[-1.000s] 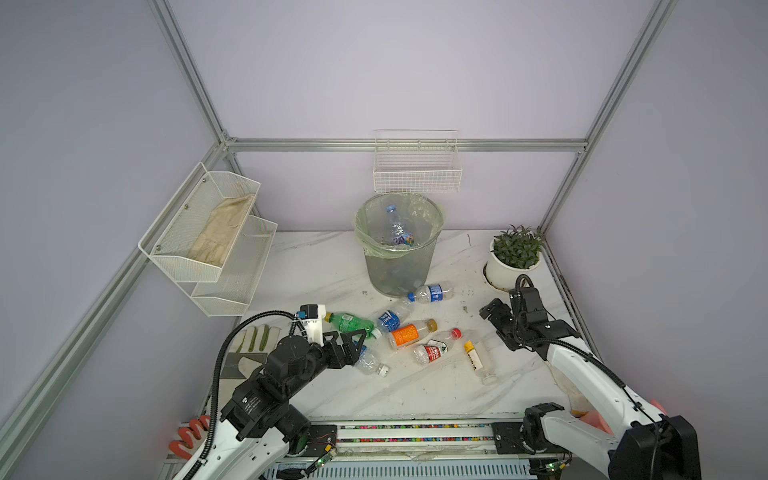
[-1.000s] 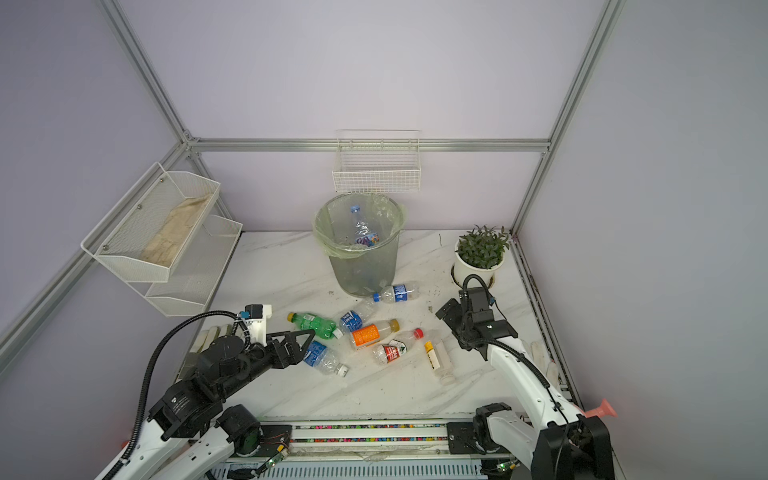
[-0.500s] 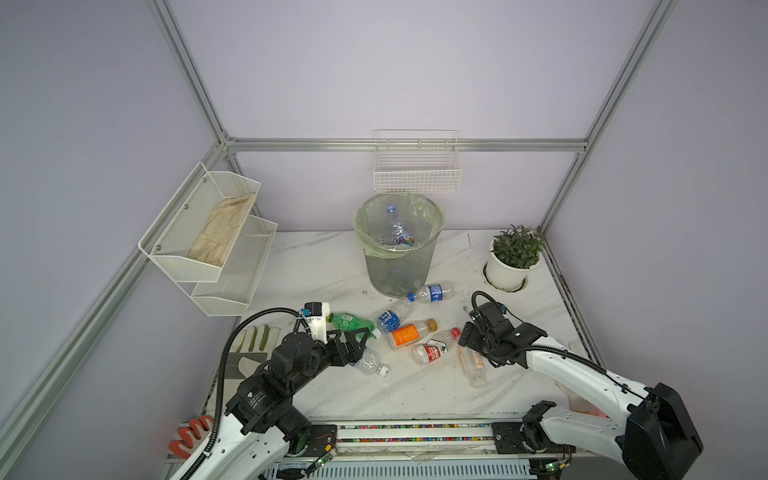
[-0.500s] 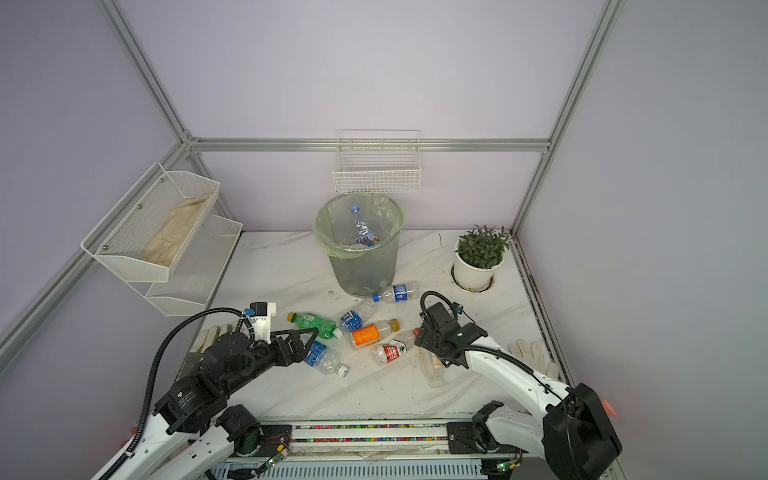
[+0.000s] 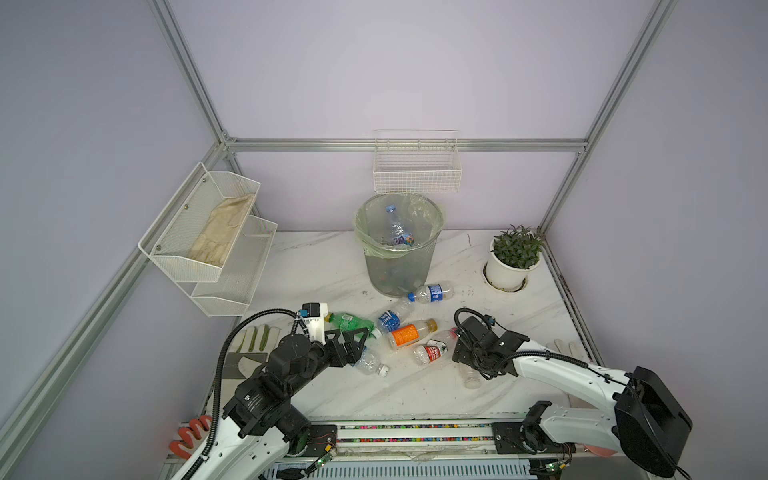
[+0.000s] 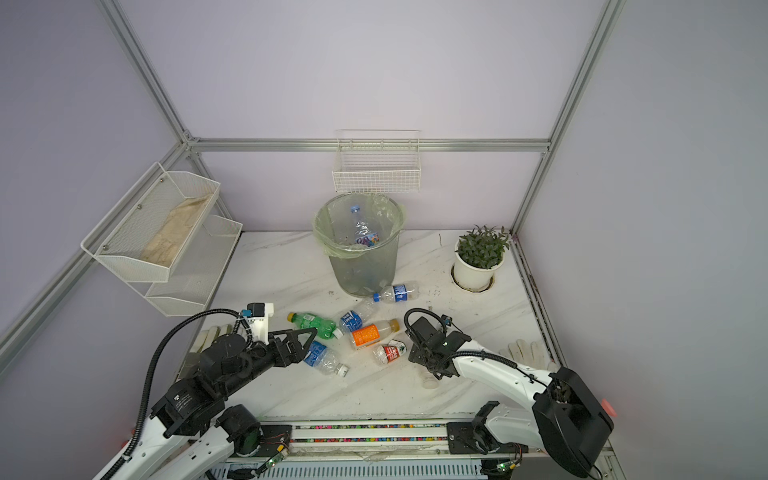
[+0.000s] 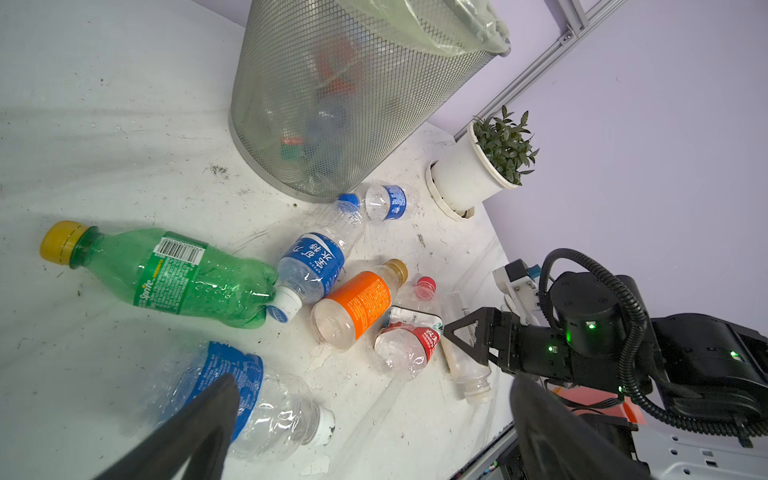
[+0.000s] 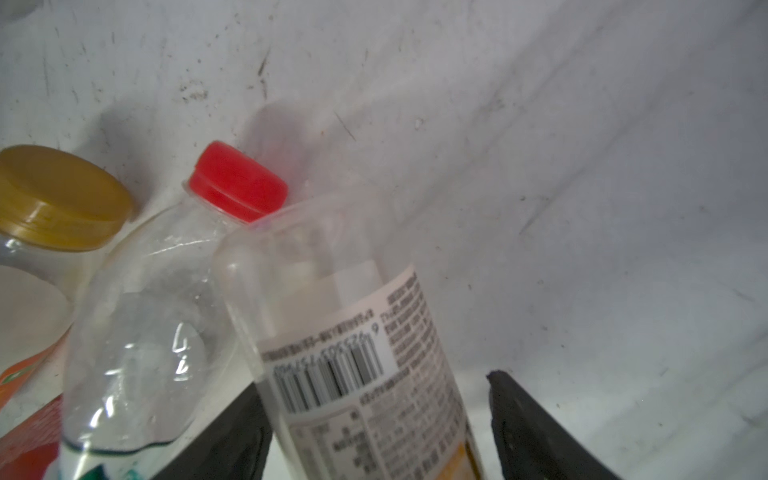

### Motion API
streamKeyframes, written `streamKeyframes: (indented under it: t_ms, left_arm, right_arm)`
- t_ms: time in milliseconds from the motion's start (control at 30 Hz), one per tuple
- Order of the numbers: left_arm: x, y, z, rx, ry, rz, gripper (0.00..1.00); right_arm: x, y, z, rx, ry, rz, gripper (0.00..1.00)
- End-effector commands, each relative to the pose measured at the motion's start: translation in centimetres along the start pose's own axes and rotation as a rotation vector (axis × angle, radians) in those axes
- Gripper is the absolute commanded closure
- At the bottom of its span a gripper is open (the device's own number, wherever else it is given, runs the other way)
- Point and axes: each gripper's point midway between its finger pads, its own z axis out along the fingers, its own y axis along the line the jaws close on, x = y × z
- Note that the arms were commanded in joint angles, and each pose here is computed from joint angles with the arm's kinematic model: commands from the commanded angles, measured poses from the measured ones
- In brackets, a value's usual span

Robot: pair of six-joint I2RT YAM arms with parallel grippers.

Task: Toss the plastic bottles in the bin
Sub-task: 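Lower the right gripper and close it around the yellow-capped bottle, then lift the yellow-capped bottle with the right gripper toward the wastebasket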

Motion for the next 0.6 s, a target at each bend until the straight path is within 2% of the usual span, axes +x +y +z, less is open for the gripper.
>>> streamKeyframes:
  t_ms: [0, 400, 567]
  left_arm:
    - [0.8, 0.5, 0.6, 0.005, 0.004, 0.007, 0.0]
    - [1.2, 1.0, 0.0, -0.001, -0.004, -0.001, 0.0]
    - [1.3, 1.3, -0.3, -0.008, -0.006, -0.001, 0.0]
  right_arm:
    - [0.2, -0.8, 0.5, 0.014, -0.021, 0.038, 0.21]
    - [-0.1, -0.2, 1.0, 0.023, -0.021, 0.065, 0.31]
    - [0.0, -0.1, 1.0, 0.019, -0.018, 0.071, 0.5]
